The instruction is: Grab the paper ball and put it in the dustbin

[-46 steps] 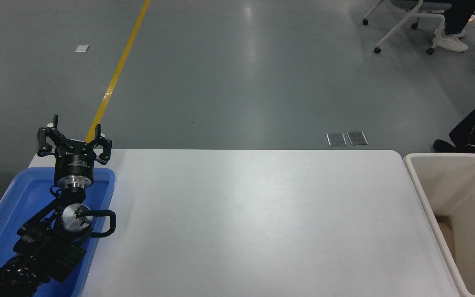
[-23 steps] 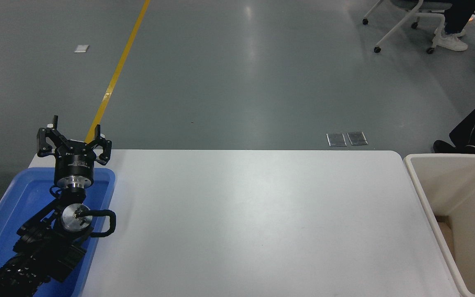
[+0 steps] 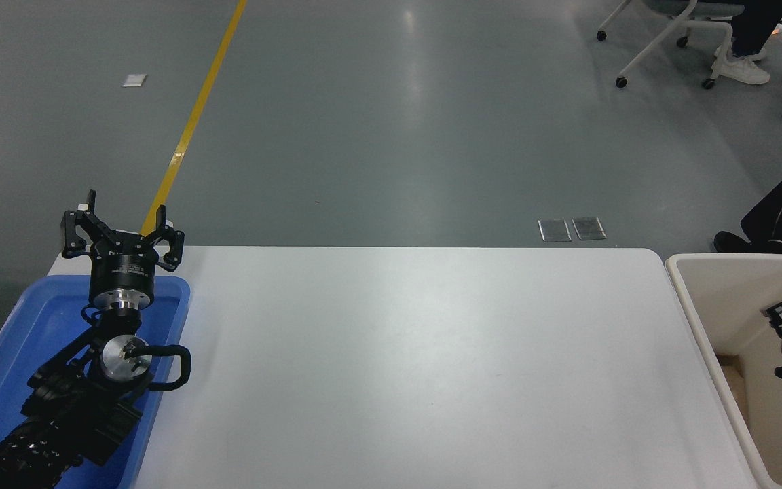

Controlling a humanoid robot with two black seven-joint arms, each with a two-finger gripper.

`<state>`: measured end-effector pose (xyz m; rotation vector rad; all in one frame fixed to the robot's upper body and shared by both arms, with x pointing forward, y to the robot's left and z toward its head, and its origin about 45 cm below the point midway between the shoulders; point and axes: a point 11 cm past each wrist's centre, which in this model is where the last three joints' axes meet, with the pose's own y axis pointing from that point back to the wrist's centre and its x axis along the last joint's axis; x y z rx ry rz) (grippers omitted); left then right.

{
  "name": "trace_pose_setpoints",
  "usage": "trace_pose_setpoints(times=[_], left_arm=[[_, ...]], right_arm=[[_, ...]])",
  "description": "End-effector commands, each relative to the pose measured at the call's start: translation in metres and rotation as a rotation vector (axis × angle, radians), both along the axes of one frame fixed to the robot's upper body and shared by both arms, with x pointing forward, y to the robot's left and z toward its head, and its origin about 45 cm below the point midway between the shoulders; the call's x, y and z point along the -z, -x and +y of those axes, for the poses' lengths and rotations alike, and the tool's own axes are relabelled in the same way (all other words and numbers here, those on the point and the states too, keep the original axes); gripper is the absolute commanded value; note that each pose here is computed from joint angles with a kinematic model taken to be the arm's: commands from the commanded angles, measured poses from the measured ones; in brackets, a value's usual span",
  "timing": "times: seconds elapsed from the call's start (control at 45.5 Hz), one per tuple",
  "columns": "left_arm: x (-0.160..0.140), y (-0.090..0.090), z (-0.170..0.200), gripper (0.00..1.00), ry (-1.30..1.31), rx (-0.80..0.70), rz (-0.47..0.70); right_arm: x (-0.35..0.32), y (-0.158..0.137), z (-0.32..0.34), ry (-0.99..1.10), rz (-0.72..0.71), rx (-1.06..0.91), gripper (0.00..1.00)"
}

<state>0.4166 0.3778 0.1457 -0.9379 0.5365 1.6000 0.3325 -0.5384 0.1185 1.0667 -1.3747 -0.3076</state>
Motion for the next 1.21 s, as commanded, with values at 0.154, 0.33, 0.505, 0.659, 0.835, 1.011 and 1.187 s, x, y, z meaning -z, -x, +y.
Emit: trace_pose_setpoints(times=[0.154,0.33,0.505,0.659,0.835,1.011,1.187], left_arm=[[0.0,0.0,0.0,0.99,0.0,0.003,0.0],[0.0,0.0,-0.001,0.99,-0.001,0.004,-0.001],[0.0,0.0,-0.001,0.99,-0.001,0.004,-0.001],[0.0,0.0,-0.001,0.99,-0.001,0.004,-0.001],[0.0,0.0,-0.001,0.99,-0.001,0.004,-0.001],[0.0,0.0,-0.001,0.99,-0.001,0.005,-0.001],[0.0,0.0,-0.001,0.99,-0.002,0.005,-0.001]], right_arm=[[-0.063,-0.02,0.056,-0.099,0.065,-0.229,1.0],[-0.096,-0.021,0.097,-0.21,0.131,-0.378,1.0],[-0.139,-0.012,0.137,-0.28,0.241,-0.553,1.0],[-0.175,0.001,0.179,-0.336,0.301,-0.705,1.0],[-0.217,0.02,0.22,-0.411,0.4,-0.895,1.0],[-0.253,0.041,0.251,-0.527,0.496,-1.043,1.0],[-0.273,0.04,0.261,-0.497,0.46,-1.079,1.0]])
